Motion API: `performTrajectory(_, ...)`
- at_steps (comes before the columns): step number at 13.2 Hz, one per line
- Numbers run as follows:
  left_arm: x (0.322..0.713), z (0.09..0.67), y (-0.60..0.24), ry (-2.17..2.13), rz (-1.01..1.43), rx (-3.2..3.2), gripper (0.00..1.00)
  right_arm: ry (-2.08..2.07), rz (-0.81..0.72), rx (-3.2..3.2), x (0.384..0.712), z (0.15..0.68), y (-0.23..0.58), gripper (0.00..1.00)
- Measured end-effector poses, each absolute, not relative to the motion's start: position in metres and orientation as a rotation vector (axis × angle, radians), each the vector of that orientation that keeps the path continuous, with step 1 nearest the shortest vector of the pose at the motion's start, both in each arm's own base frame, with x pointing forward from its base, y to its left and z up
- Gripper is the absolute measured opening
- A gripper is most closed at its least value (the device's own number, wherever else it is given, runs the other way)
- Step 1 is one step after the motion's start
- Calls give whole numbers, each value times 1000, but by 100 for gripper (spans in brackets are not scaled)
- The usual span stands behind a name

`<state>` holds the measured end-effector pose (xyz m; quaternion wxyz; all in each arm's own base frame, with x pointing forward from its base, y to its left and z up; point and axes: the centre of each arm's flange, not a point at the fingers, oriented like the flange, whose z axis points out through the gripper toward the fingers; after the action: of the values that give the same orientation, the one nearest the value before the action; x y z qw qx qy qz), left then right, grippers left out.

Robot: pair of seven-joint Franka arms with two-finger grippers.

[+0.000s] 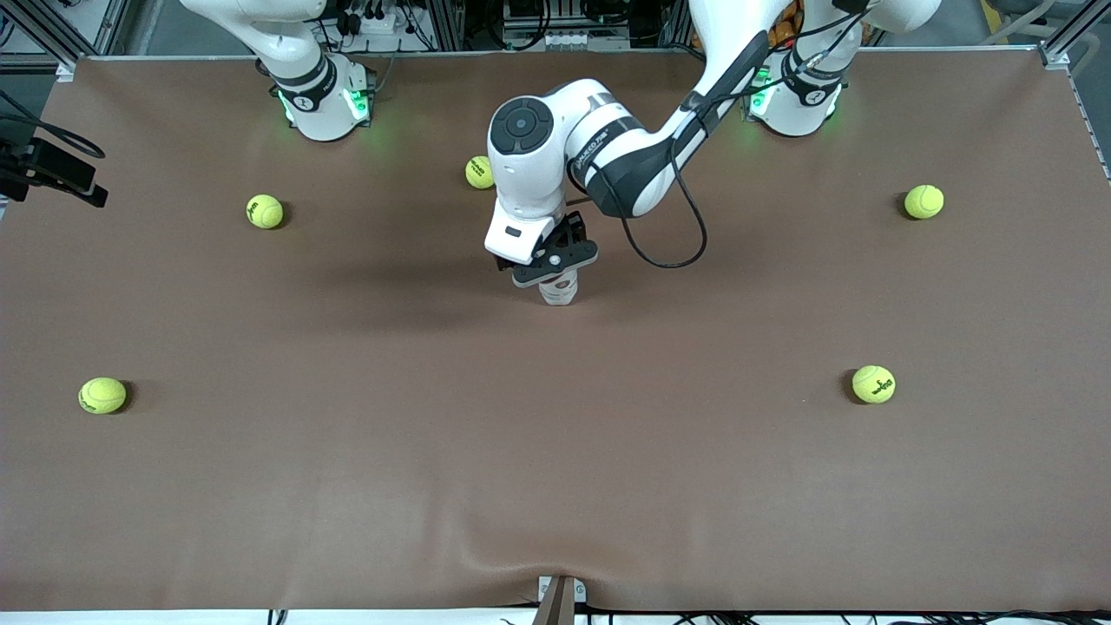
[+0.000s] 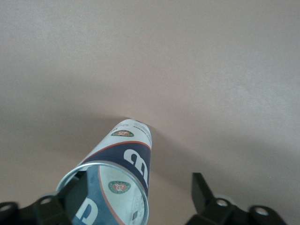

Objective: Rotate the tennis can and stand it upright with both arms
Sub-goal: 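Lower the upright can onto the table and open the left gripper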

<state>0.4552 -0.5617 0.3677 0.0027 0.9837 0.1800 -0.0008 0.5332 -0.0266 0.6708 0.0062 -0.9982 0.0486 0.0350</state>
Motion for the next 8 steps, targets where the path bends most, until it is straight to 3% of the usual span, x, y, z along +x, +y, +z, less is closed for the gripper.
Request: performTrajectory(8,495,447,-522,666,108,2969,100,152,109,-3124,533,671,-27,100)
